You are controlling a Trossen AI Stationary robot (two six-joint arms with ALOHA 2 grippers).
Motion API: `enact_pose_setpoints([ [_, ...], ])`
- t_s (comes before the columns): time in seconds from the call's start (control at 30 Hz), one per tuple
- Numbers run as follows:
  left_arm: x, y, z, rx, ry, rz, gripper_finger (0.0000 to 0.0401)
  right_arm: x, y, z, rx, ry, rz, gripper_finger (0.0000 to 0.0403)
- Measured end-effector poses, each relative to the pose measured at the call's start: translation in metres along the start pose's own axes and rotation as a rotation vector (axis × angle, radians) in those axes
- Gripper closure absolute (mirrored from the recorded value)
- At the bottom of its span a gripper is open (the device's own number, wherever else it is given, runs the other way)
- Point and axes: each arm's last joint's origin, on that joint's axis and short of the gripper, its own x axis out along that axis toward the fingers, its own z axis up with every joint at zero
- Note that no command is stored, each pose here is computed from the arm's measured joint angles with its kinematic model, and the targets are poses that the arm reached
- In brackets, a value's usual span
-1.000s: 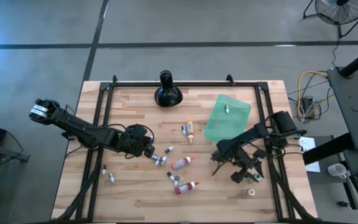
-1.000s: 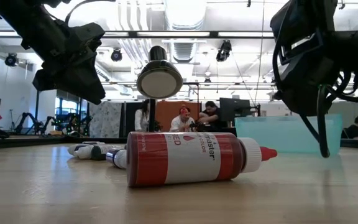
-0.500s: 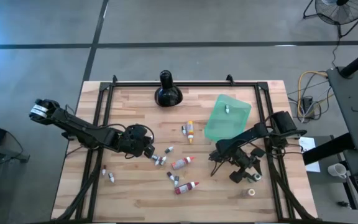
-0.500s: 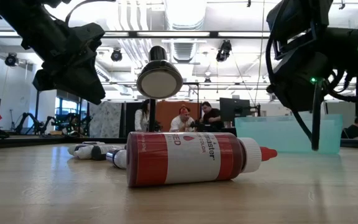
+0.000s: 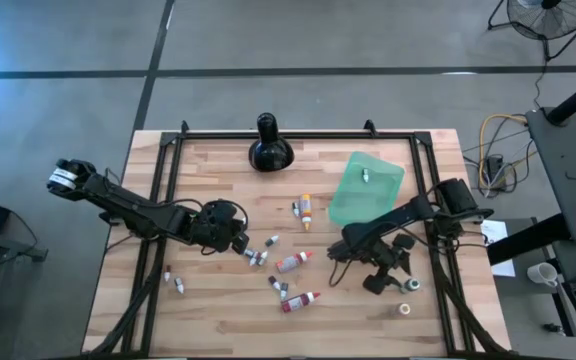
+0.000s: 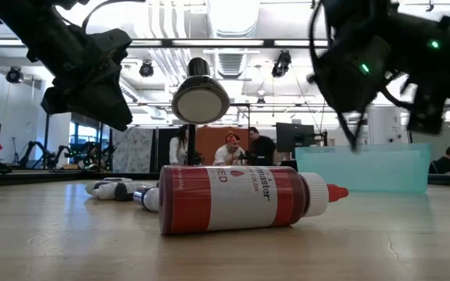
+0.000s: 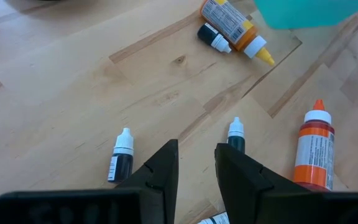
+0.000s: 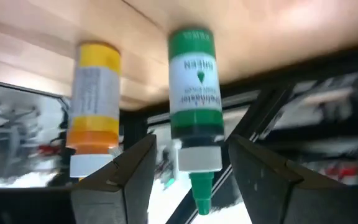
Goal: Pick & Place food coloring
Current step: Adjust the large orange food coloring bottle food in the table
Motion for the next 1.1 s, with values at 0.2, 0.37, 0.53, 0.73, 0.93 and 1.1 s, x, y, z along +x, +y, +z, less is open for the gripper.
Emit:
enact_pose_setpoints([
  [0.2, 0.0, 0.0, 0.0, 0.0, 0.0, 0.0, 0.0321, -0.026, 0.022, -0.01, -0.382, -0.278, -0.175, 0.0207],
  [0.37, 0.0, 0.0, 0.0, 0.0, 0.0, 0.0, 0.0321, -0.047, 0.049, -0.02, -0.706, -0.539, -0.304, 0.0207],
  [0.53, 0.0, 0.0, 0.0, 0.0, 0.0, -0.001, 0.0321, -0.068, 0.069, -0.024, -0.861, -0.817, -0.413, 0.0206],
  [0.73, 0.0, 0.0, 0.0, -0.005, 0.001, -0.001, 0.0321, -0.081, 0.071, -0.024, -0.812, -0.951, -0.465, 0.0206],
  [0.93, 0.0, -0.001, -0.001, -0.001, 0.013, -0.009, 0.0321, -0.082, 0.08, -0.016, -0.864, -1.04, -0.459, 0.0206],
  [1.1, -0.001, -0.001, -0.002, 0.005, 0.019, -0.016, 0.0321, -0.084, 0.081, -0.015, -0.906, -1.061, -0.49, 0.0206],
])
